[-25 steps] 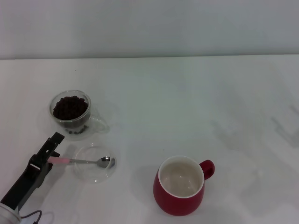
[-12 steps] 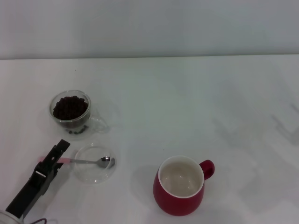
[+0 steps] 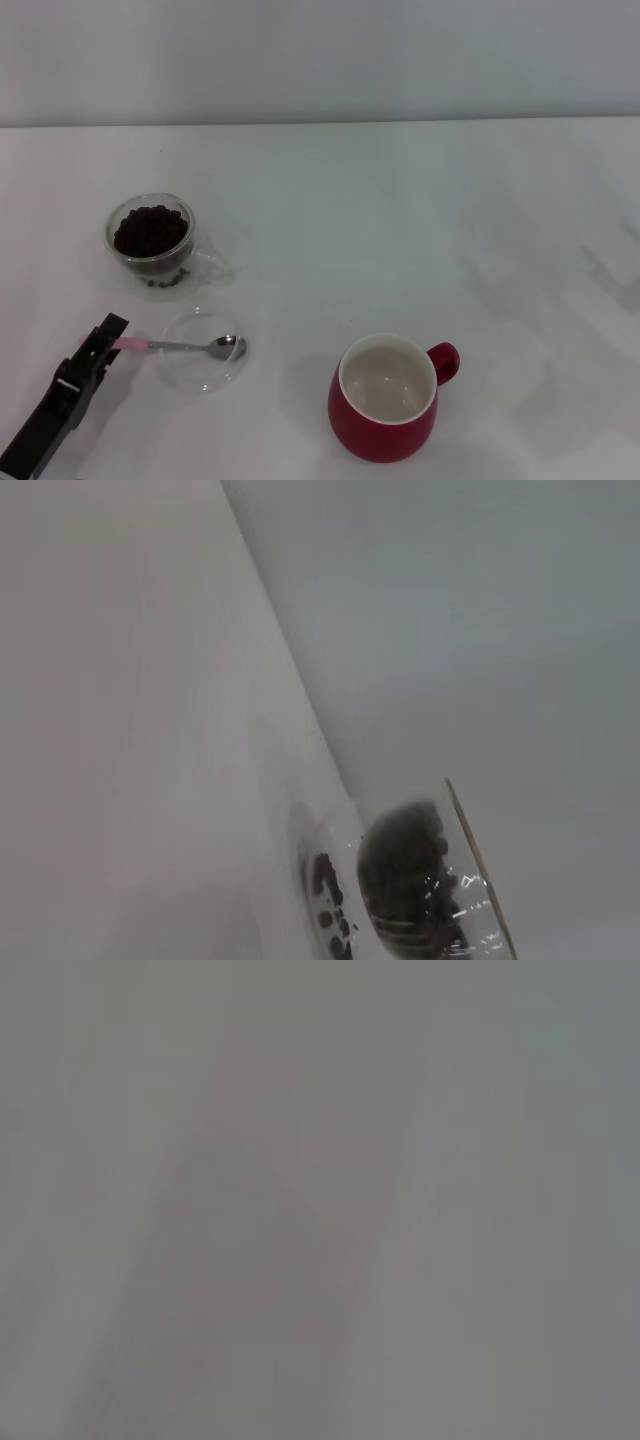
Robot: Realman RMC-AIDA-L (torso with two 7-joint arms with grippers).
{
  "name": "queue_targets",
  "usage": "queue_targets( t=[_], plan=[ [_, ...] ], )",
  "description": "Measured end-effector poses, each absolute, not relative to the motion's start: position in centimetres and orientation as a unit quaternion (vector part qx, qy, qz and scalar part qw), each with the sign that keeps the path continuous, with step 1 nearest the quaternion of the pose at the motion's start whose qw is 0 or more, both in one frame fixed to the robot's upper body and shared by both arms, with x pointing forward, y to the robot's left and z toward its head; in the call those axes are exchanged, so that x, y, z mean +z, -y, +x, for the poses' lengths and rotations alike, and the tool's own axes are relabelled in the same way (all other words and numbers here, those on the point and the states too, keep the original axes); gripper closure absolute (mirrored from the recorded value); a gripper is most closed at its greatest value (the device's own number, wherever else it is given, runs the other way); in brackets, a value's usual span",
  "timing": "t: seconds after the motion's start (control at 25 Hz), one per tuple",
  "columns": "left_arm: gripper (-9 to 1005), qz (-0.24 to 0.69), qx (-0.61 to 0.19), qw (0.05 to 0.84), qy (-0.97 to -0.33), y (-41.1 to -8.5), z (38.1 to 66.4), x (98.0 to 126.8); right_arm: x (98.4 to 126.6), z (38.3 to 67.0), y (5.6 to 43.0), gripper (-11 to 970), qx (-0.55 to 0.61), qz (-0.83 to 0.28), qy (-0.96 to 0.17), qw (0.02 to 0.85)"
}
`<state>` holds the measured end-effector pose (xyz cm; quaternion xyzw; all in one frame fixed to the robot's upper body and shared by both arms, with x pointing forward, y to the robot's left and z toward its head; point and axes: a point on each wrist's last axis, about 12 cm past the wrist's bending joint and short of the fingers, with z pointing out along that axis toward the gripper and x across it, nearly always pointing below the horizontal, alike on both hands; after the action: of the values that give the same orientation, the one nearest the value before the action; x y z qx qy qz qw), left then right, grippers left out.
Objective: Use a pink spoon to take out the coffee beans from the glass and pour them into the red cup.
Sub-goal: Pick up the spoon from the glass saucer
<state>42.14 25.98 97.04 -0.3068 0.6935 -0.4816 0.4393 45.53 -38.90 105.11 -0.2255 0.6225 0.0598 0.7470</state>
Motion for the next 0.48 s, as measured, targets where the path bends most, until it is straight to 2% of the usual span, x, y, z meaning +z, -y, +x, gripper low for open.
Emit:
queue_targets(
  t=[0.04, 0.24, 0.48],
  plan=[
    [223, -0.307, -0.481, 0.439, -0.694, -26.03, 42.14, 97.05, 105.10, 45.50, 38.87, 233, 0.060, -0.225, -0.622, 0.747],
    [451, -0.302, -0.483, 0.440, -0.695, -26.07, 42.39, 97.15, 105.00, 45.37, 38.74, 233, 0.062, -0.224, -0.622, 0.748],
    [591, -0.300, -0.479, 0.441, -0.697, -26.22, 42.49, 97.13, 104.97, 45.29, 38.65, 234, 0.062, -0.223, -0.622, 0.748]
  ],
)
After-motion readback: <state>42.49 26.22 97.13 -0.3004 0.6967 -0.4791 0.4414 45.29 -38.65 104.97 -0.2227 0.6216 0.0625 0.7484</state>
